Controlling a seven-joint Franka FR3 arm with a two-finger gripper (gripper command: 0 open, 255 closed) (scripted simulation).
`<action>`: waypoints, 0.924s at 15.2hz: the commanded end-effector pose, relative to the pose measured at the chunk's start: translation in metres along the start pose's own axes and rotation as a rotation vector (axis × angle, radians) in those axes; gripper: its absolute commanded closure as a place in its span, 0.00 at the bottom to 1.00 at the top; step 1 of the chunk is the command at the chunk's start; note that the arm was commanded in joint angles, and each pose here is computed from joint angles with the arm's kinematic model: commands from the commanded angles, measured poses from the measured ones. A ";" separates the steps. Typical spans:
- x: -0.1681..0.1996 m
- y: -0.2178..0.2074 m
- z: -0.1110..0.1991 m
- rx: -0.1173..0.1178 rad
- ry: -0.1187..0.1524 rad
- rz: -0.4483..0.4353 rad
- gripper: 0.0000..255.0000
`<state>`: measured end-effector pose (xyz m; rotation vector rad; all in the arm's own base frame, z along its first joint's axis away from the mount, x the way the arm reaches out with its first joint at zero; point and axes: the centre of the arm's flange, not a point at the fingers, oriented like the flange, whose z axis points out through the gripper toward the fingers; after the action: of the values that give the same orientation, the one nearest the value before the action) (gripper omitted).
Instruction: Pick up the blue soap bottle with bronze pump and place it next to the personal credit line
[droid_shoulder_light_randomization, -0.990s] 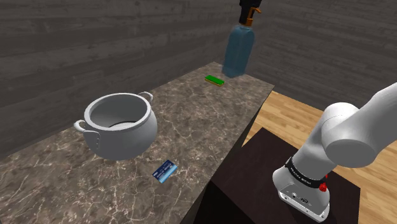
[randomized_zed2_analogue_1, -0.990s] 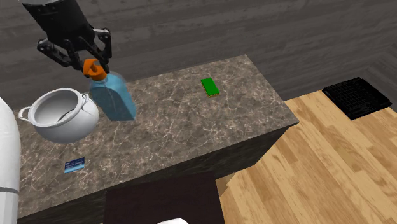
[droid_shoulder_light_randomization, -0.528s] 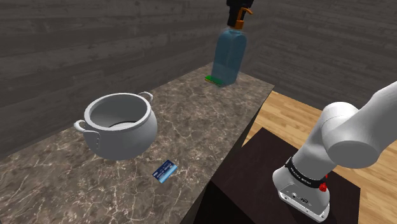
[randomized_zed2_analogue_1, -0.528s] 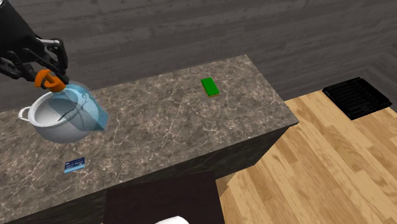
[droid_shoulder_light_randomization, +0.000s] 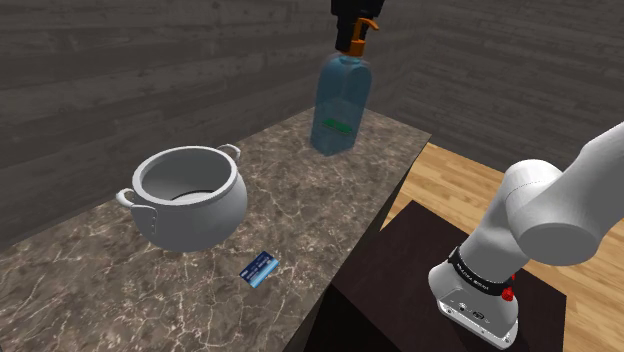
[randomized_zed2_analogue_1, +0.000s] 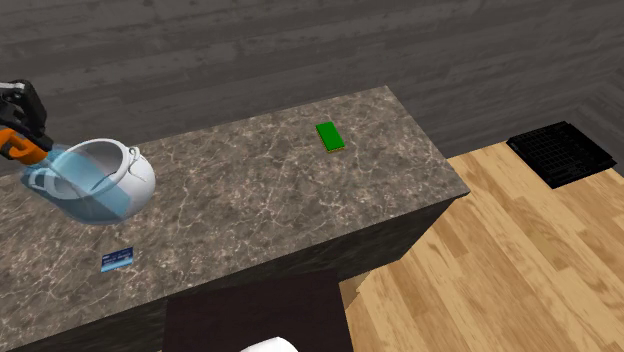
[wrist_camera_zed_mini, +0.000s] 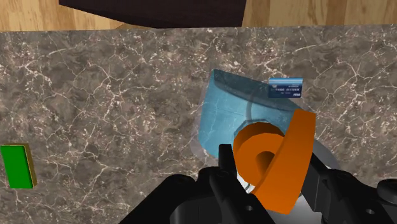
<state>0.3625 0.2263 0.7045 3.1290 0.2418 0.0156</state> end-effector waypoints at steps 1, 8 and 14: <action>-0.001 -0.003 0.010 0.000 0.001 0.001 1.00; -0.001 -0.003 0.047 0.000 0.001 0.001 1.00; -0.001 -0.003 0.079 0.000 0.001 0.001 1.00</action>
<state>0.3611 0.2298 0.6312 3.1291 0.2406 0.0152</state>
